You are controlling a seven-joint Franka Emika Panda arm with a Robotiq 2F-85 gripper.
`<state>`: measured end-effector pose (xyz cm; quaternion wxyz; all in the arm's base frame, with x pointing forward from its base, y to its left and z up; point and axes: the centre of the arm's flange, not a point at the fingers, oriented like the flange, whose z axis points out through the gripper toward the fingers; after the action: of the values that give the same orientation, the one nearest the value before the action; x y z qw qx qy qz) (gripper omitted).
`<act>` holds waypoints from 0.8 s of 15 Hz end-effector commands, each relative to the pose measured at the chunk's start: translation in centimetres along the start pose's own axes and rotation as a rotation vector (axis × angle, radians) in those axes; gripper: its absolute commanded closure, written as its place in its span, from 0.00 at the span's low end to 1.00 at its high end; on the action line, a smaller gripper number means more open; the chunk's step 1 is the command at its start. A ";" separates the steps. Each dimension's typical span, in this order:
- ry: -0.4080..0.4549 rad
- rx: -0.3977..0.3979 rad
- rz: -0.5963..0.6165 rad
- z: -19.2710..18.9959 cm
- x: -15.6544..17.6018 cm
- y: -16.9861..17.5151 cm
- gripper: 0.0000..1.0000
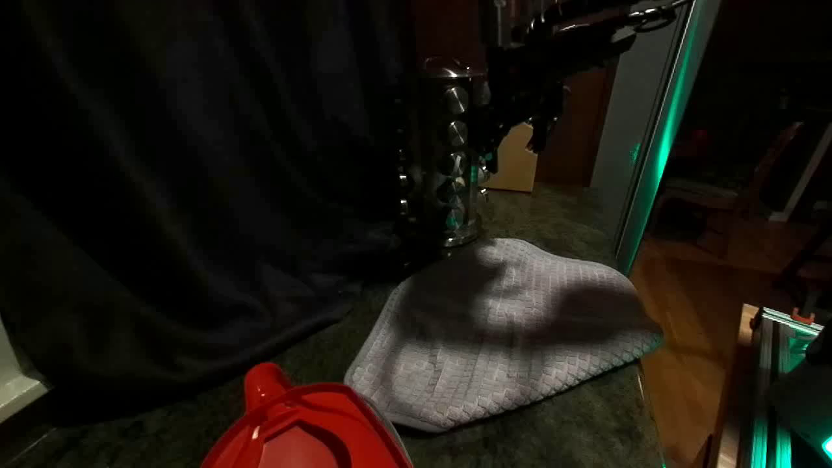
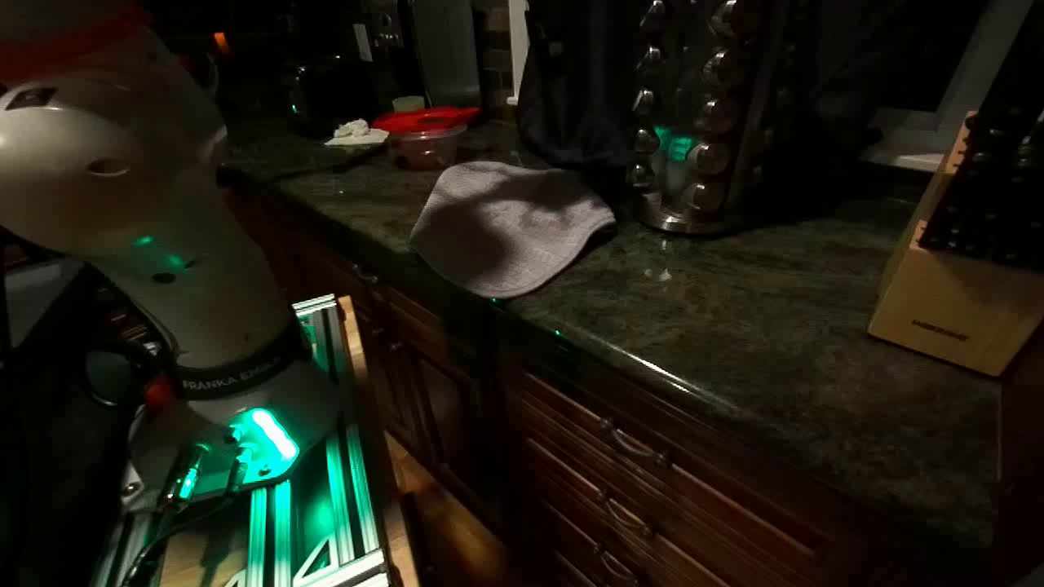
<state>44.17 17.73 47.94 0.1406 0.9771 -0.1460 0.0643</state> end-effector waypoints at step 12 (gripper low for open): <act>-0.044 0.027 0.095 0.5 2.3 2.0 0.00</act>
<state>44.60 16.66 48.18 0.1326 0.9759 -0.1619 0.0619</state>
